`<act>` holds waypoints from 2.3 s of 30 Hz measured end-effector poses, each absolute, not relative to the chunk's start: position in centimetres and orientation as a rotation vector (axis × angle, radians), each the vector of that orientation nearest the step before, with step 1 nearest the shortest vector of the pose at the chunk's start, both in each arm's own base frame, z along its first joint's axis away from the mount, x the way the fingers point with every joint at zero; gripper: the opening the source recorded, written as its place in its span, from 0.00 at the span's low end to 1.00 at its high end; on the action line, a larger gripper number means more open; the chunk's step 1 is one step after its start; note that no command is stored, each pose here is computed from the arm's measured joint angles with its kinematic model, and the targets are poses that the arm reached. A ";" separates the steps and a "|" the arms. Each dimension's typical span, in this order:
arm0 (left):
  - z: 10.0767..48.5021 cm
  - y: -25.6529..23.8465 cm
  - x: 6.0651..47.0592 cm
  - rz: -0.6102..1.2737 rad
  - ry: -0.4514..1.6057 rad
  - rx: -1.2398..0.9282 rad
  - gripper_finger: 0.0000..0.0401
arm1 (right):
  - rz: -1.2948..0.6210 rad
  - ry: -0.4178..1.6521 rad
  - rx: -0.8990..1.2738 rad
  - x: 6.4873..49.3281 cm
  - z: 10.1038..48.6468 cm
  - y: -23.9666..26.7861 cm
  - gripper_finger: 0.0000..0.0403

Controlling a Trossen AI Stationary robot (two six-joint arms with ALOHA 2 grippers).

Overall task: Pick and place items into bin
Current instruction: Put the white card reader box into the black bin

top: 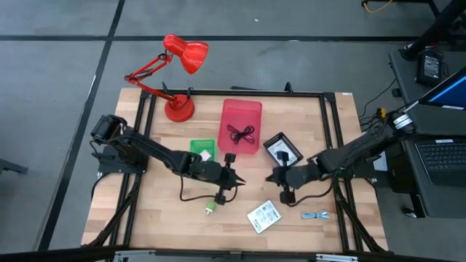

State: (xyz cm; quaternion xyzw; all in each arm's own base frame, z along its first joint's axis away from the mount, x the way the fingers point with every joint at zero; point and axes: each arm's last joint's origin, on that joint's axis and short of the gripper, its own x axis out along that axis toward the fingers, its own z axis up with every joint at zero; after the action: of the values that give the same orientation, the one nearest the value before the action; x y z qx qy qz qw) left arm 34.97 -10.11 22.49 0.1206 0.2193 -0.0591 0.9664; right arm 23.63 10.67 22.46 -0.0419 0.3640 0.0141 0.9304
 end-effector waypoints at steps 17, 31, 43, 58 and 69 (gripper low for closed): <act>21.3 -14.8 34.7 -0.152 0.380 0.071 0.10 | 0.047 1.053 -0.139 24.7 22.7 17.9 0.00; 18.2 -17.3 34.8 -0.105 0.428 -0.222 0.29 | 0.063 1.234 -0.002 24.1 19.8 22.2 0.00; 15.6 -18.8 36.3 -0.171 0.408 -0.414 0.41 | 0.045 1.269 0.013 23.8 17.3 24.1 0.00; 15.3 -19.2 36.6 -0.171 0.468 -0.480 0.42 | 0.010 1.241 -0.029 24.1 16.5 24.1 0.00; 15.3 -19.4 36.5 -0.173 0.470 -0.489 0.42 | -0.007 1.272 -0.042 24.3 15.2 24.3 0.00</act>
State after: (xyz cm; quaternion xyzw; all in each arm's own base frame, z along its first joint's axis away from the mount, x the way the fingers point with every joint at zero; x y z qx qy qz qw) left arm 36.46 -19.42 15.32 -0.2396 0.2301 -0.0849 0.9394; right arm 24.30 24.30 15.25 -0.0196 0.5940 -0.0034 0.8042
